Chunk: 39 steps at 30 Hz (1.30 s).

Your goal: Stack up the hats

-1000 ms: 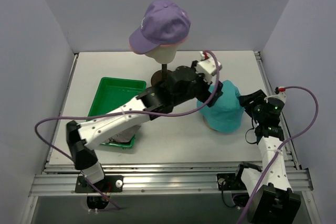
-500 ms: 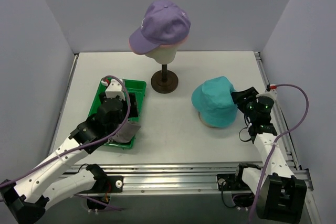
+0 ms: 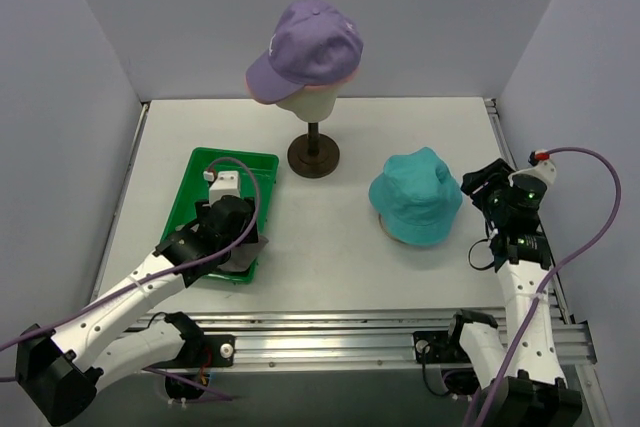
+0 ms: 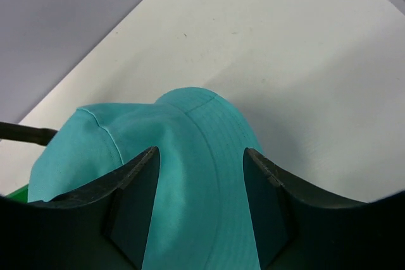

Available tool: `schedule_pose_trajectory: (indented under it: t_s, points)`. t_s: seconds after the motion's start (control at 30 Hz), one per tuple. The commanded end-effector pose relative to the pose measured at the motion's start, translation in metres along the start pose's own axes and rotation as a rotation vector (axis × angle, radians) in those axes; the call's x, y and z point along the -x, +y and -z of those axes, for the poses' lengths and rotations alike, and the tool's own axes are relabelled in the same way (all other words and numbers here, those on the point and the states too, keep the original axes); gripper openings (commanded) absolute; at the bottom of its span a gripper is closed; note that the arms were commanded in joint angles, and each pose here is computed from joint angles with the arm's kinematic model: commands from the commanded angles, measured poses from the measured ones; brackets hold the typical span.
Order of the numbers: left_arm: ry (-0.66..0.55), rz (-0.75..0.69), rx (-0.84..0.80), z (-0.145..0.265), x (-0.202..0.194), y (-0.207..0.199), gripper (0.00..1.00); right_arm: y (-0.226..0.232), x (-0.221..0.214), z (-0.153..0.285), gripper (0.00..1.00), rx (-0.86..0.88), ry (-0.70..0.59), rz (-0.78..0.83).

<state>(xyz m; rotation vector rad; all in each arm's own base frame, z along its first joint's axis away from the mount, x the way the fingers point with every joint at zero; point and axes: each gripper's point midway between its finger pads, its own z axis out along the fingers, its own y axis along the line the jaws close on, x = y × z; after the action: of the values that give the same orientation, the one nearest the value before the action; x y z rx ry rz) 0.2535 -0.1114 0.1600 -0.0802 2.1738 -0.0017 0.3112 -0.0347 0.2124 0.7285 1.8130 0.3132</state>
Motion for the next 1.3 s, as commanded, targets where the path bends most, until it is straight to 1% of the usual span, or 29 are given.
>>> schedule_pose_trajectory:
  t_s: [0.0,0.07,0.13,0.17,0.2,0.23,0.3,0.33,0.43,0.47,0.5,0.53,0.6,0.63,0.67,0.7,0.77,0.8,0.83,0.9,0.93,1.0,1.03,1.1,1.13,1.2,1.23,1.27]
  points:
    - [0.007,0.046,-0.058,-0.003,-0.004,-0.012,0.78,-0.007,0.005,0.017,0.52,-0.046,-0.004,0.061]
    - [0.032,0.034,-0.049,-0.007,-0.012,-0.012,0.75,0.000,0.013,0.027,0.52,-0.027,-0.020,0.075]
    - [0.055,0.027,-0.046,-0.013,-0.020,-0.014,0.67,0.008,0.016,0.037,0.52,0.002,-0.026,0.086]
    - [0.055,0.029,-0.062,-0.016,-0.022,-0.018,0.61,0.012,0.018,0.040,0.52,0.018,-0.030,0.092]
    - [0.052,0.030,-0.075,-0.017,-0.022,-0.021,0.51,0.019,0.021,0.044,0.52,0.049,-0.034,0.094]
    - [0.048,0.028,-0.083,-0.017,-0.022,-0.021,0.30,0.031,0.019,0.050,0.52,0.112,-0.024,0.110]
    - [0.013,0.048,-0.114,-0.013,-0.013,-0.025,0.10,0.046,0.023,0.059,0.52,0.181,-0.028,0.138]
    - [0.000,0.036,-0.138,-0.010,-0.008,-0.028,0.03,0.054,0.024,0.064,0.52,0.220,-0.027,0.156]
    - [-0.060,0.048,-0.197,0.006,0.017,-0.034,0.02,0.070,0.041,0.065,0.54,0.248,-0.069,0.171]
    - [-0.065,0.043,-0.206,0.010,0.022,-0.035,0.02,0.078,0.041,0.063,0.54,0.273,-0.056,0.163]
    - [-0.092,0.049,-0.231,0.020,0.038,-0.038,0.02,0.085,0.042,0.061,0.54,0.293,-0.041,0.168]
    - [-0.103,0.035,-0.239,0.025,0.045,-0.039,0.02,0.094,0.048,0.055,0.54,0.302,-0.019,0.173]
    - [-0.096,0.011,-0.235,0.033,0.053,-0.037,0.02,0.111,0.047,0.053,0.55,0.327,0.000,0.192]
    - [-0.125,0.010,-0.250,0.043,0.070,-0.040,0.02,0.116,0.045,0.048,0.55,0.328,0.017,0.199]
    - [-0.129,0.005,-0.250,0.048,0.075,-0.040,0.02,0.130,0.051,0.053,0.55,0.352,0.001,0.209]
    - [-0.133,0.000,-0.246,0.053,0.080,-0.039,0.02,0.149,0.042,0.059,0.56,0.410,0.020,0.238]
    - [-0.174,0.010,-0.279,0.067,0.099,-0.044,0.02,0.180,0.036,0.066,0.56,0.514,0.019,0.276]
    - [-0.189,0.008,-0.295,0.074,0.105,-0.045,0.02,0.205,0.017,0.080,0.56,0.615,0.053,0.314]
    - [-0.215,-0.002,-0.312,0.083,0.115,-0.047,0.02,0.222,0.011,0.085,0.56,0.680,0.041,0.363]
    - [-0.213,-0.027,-0.349,0.092,0.119,-0.054,0.02,0.248,-0.007,0.099,0.57,0.784,0.040,0.424]
    - [-0.213,-0.050,-0.366,0.096,0.121,-0.058,0.02,0.270,-0.025,0.118,0.58,0.901,0.040,0.489]
    - [-0.197,-0.077,-0.452,0.110,0.125,-0.070,0.02,0.287,-0.045,0.137,0.58,1.010,0.049,0.546]
    - [-0.199,-0.089,-0.482,0.115,0.127,-0.074,0.02,0.299,-0.062,0.156,0.58,1.100,0.070,0.579]
    - [-0.209,-0.091,-0.569,0.132,0.131,-0.082,0.02,0.305,-0.081,0.171,0.58,1.184,0.060,0.660]
    - [-0.215,-0.092,-0.605,0.139,0.133,-0.085,0.02,0.314,-0.091,0.189,0.58,1.264,0.050,0.669]
    - [-0.252,-0.079,-0.726,0.160,0.139,-0.096,0.02,0.318,-0.107,0.204,0.58,1.355,0.046,0.703]
    - [-0.263,-0.067,-0.754,0.166,0.141,-0.098,0.02,0.320,-0.118,0.208,0.58,1.390,0.057,0.707]
    - [-0.291,-0.053,-0.790,0.176,0.147,-0.099,0.02,0.322,-0.129,0.220,0.57,1.464,0.049,0.744]
